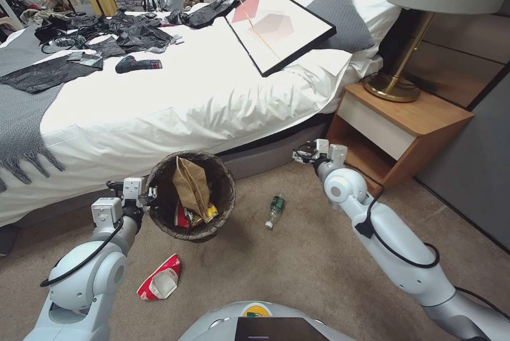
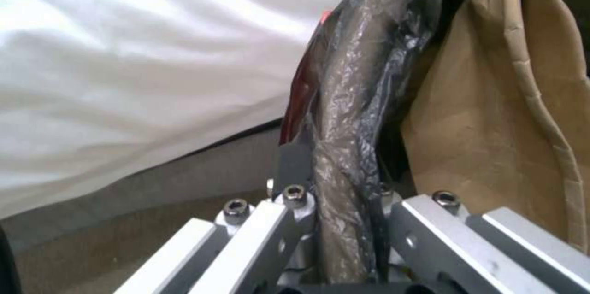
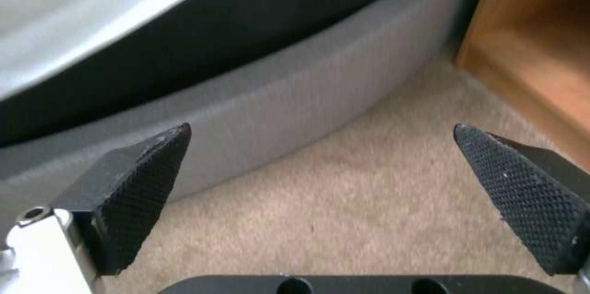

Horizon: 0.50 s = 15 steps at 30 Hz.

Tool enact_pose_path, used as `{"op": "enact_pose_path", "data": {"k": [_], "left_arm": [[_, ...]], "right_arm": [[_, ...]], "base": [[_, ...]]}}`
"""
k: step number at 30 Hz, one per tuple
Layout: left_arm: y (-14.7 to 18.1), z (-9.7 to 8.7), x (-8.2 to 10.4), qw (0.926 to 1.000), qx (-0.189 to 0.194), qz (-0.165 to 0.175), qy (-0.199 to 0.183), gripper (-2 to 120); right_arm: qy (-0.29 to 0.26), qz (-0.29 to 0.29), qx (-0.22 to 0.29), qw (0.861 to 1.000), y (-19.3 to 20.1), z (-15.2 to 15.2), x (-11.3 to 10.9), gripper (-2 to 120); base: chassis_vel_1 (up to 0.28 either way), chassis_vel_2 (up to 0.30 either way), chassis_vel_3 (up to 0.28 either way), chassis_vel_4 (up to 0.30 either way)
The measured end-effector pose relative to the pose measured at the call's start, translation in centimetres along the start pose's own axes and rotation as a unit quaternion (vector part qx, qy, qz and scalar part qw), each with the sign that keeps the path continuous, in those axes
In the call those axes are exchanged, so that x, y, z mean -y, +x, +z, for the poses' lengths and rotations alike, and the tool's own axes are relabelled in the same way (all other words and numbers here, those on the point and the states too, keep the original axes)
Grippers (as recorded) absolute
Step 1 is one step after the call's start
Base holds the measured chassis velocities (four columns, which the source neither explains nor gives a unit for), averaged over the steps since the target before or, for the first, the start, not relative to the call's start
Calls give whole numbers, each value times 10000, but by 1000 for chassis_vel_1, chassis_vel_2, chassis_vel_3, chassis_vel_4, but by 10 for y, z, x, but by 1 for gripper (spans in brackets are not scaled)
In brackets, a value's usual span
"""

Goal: Pick up the trash bin, then pick up the garbage from the floor and place it into the trash bin.

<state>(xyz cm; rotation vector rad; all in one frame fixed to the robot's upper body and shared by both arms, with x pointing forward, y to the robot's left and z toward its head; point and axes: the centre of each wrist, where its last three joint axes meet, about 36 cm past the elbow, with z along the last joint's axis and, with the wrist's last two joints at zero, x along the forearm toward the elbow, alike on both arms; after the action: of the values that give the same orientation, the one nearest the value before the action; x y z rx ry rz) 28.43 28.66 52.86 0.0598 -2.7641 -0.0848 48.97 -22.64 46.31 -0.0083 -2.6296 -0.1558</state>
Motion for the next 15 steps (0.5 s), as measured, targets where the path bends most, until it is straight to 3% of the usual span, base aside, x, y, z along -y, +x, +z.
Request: {"op": "enact_pose_path", "data": {"k": [15], "left_arm": [[7, -4, 2, 10000, 71, 14, -12, 0]], "right_arm": [[-253, 319, -791, 9960, -22, 60, -5, 100]], "base": [[0, 0, 0, 0]]}}
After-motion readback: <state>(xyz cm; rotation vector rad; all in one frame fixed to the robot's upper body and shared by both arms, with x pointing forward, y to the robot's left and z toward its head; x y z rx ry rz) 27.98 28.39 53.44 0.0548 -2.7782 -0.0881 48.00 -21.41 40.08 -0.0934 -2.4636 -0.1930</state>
